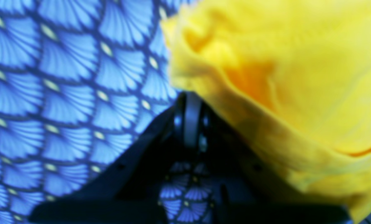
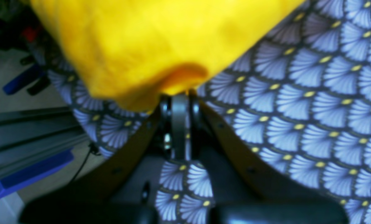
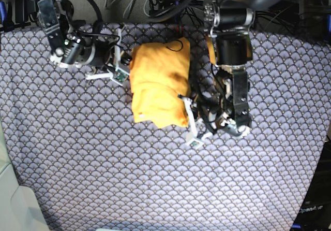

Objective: Fold the T-shirt properly
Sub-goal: 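Press and tuck the bundle's side with the left gripper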

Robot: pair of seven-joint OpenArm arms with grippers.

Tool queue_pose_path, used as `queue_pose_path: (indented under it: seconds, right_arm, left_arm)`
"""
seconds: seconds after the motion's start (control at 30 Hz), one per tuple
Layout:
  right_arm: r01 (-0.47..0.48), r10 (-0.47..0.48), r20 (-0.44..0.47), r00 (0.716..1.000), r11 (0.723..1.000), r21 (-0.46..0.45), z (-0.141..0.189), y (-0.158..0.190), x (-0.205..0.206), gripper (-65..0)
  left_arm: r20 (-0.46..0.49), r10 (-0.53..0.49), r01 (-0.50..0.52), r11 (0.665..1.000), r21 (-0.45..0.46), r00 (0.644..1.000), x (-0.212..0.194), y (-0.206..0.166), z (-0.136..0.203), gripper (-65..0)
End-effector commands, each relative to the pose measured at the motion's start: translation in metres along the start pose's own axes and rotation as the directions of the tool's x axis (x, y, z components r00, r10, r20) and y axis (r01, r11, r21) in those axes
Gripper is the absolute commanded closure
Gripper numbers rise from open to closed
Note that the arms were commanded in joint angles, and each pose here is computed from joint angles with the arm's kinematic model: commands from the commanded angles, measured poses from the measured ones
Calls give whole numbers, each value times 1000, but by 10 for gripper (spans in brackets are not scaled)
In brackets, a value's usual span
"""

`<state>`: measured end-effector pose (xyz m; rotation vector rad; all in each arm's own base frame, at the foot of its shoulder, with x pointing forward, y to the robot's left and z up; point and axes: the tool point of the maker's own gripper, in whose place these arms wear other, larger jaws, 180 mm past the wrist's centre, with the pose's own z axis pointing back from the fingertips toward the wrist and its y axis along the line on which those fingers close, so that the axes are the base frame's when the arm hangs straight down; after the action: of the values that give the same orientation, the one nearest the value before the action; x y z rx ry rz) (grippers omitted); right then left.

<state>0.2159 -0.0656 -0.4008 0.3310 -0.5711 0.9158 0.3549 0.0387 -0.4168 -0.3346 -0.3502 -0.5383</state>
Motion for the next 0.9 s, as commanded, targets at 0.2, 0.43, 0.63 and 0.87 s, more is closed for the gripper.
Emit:
queue_pose_path:
  seconds: [0.2, 0.43, 0.63, 0.87]
  right_arm:
    - [12, -13, 19, 1000, 1000, 24, 2, 12, -1, 0]
    - [25, -25, 7, 1000, 999, 40, 1, 20, -8, 0]
    - [32, -32, 0, 999, 999, 42, 1, 22, -12, 0]
    - [24, -24, -9, 1000, 1000, -15, 17, 5, -19, 0]
  left_arm:
    - [94, -18, 18, 1000, 1, 995, 30, 0, 10, 0]
    - [147, 37, -17, 991, -131, 988, 37, -23, 3, 0]
    - [177, 74, -41, 983, -181, 982, 39, -30, -8, 0]
    - [138, 41, -26, 993, -113, 990, 30, -9, 7, 0]
